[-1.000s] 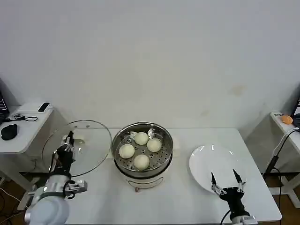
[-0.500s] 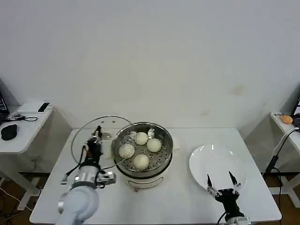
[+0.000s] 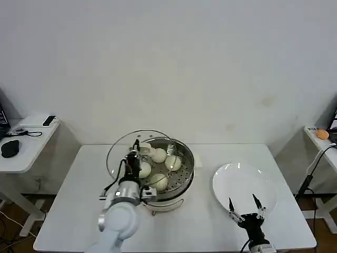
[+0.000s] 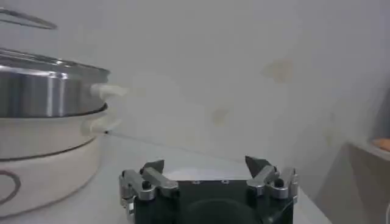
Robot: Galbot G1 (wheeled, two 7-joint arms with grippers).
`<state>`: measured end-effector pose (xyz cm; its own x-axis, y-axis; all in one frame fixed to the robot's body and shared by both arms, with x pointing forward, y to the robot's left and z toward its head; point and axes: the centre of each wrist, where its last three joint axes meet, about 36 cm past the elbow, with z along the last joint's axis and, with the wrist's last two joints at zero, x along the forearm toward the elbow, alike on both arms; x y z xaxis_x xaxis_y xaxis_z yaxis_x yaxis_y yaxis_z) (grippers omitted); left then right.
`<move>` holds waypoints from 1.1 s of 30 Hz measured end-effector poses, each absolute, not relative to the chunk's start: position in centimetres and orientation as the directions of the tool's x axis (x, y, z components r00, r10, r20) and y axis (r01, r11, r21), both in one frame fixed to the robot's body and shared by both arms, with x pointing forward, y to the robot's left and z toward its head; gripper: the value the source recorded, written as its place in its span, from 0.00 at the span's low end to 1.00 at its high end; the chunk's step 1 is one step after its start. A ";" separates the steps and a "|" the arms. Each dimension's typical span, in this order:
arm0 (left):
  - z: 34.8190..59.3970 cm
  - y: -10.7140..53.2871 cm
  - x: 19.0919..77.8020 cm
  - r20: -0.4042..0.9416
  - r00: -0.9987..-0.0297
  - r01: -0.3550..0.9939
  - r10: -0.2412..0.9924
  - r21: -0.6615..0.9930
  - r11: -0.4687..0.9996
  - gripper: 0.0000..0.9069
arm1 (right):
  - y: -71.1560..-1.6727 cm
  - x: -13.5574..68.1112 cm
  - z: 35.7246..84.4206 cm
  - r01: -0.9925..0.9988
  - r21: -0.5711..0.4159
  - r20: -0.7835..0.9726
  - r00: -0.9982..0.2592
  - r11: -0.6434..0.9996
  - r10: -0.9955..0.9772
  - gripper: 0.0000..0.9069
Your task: Take steamed baozi put them in steamer then cover it.
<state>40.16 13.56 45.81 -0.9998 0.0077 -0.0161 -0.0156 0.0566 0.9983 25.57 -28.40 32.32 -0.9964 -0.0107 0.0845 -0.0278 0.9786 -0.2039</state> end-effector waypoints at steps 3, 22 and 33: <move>45.5 12.4 40.2 -0.012 -1.000 -0.011 0.016 0.998 0.056 0.00 | -28.3 25.5 32.2 -0.032 -0.205 0.088 -0.996 0.978 -0.014 1.00; 44.2 8.2 40.3 0.009 -0.998 0.011 0.058 1.000 0.027 0.00 | -27.5 25.4 31.6 -0.054 -0.208 0.099 -0.995 0.977 -0.033 1.00; 43.6 7.8 40.8 0.019 -0.998 0.020 0.057 1.000 0.013 0.00 | -27.3 25.4 31.5 -0.061 -0.209 0.102 -0.994 0.976 -0.041 1.00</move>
